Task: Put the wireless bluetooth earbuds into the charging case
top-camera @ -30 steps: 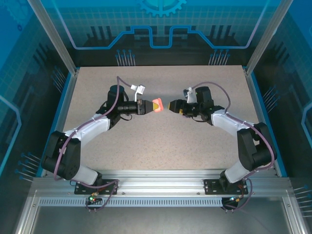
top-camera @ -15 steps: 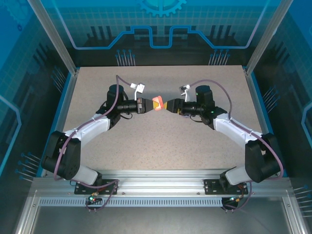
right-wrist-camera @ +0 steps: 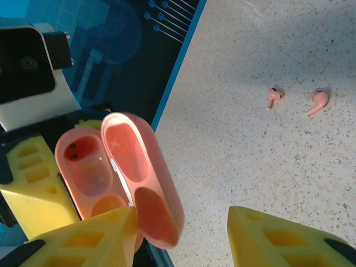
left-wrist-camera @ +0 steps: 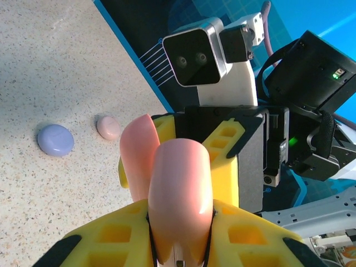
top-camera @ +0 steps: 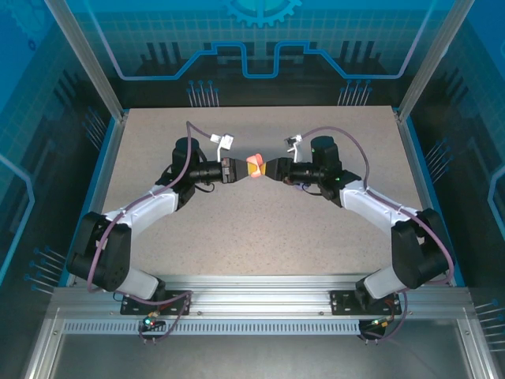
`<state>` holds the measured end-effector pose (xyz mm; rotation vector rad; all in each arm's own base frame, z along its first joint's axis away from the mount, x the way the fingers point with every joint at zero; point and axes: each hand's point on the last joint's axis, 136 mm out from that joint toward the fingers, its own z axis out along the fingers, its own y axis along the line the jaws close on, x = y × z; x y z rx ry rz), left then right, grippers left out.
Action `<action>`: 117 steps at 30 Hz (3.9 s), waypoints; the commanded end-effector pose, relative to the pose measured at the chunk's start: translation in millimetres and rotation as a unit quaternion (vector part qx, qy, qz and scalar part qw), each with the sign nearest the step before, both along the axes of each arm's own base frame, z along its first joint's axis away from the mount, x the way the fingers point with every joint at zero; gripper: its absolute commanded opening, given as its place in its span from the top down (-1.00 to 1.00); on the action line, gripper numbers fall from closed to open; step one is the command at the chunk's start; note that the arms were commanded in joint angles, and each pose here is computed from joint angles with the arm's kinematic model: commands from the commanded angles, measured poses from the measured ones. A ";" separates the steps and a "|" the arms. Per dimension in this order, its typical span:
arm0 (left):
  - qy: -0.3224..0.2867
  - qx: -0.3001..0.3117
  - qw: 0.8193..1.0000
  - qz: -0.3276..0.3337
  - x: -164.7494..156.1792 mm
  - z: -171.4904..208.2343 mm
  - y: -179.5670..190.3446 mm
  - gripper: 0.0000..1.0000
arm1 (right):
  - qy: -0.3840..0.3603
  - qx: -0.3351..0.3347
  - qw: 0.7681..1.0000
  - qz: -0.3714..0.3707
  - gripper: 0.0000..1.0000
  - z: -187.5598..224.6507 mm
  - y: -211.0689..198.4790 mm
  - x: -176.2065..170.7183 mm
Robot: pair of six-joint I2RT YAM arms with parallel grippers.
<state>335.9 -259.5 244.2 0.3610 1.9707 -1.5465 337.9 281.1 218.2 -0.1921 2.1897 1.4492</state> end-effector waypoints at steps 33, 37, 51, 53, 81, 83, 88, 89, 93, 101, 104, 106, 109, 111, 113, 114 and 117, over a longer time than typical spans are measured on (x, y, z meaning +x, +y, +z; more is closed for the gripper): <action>-0.032 -0.019 0.999 0.011 -0.2 23.4 0.7 1.00 | 0.000 0.007 1.000 0.004 0.38 -5.4 4.1 2.7; -0.031 -0.020 0.999 0.009 -1.3 22.4 0.0 1.00 | -0.002 0.015 1.000 0.011 0.38 0.2 9.0 6.6; -0.032 -0.023 0.999 0.007 -2.0 23.7 -2.5 1.00 | -0.003 0.014 1.000 0.021 0.89 4.0 17.0 11.6; -0.031 -0.022 0.999 0.009 -1.0 22.3 -2.6 1.00 | -0.004 0.011 1.000 0.020 1.00 4.9 16.1 12.1; -0.030 0.139 0.989 -0.051 15.2 41.1 33.2 -0.97 | -0.174 -0.336 0.923 0.070 1.00 3.8 -40.0 50.7; -0.026 0.141 0.987 -0.070 13.3 39.2 31.3 -0.94 | -0.176 -0.335 0.921 0.096 1.00 4.7 -37.2 45.2; 0.001 0.116 0.987 -0.109 16.6 33.5 21.4 -0.76 | -0.172 -0.321 0.920 0.147 1.00 4.6 -28.2 36.6; 0.006 0.116 0.987 -0.114 18.0 29.6 19.2 -0.72 | -0.169 -0.317 0.920 0.155 1.00 4.7 -26.2 34.9; 0.018 0.110 0.984 -0.142 18.6 18.1 8.3 -0.57 | -0.164 -0.302 0.923 0.176 1.00 6.4 -19.7 30.3; 0.027 0.108 0.978 -0.176 19.9 16.0 -4.4 -0.26 | -0.158 -0.295 0.924 0.186 1.00 3.1 -16.1 29.5; 0.031 0.111 0.976 -0.187 18.5 13.0 -8.5 -0.10 | -0.157 -0.296 0.923 0.188 1.00 1.9 -15.2 30.1; 0.034 0.111 0.974 -0.194 16.8 11.3 -10.8 -0.07 | -0.157 -0.295 0.923 0.189 1.00 1.9 -14.8 29.9; 0.040 0.112 0.973 -0.197 16.6 7.8 -12.0 -0.04 | -0.158 -0.296 0.923 0.190 1.00 1.8 -14.4 30.4; 0.043 0.114 0.973 -0.199 16.5 5.1 -12.1 -0.04 | -0.158 -0.295 0.923 0.190 1.00 2.0 -14.1 30.2; 0.045 0.114 0.972 -0.199 17.8 2.7 -12.0 -0.03 | -0.161 -0.294 0.923 0.188 1.00 3.8 -13.9 31.0; 0.046 0.114 0.972 -0.200 17.8 1.9 -12.5 -0.02 | -0.160 -0.294 0.923 0.188 1.00 3.5 -13.7 31.1; 0.050 0.113 0.972 -0.202 18.2 0.4 -13.0 0.05 | -0.161 -0.293 0.924 0.188 1.00 4.1 -13.1 32.2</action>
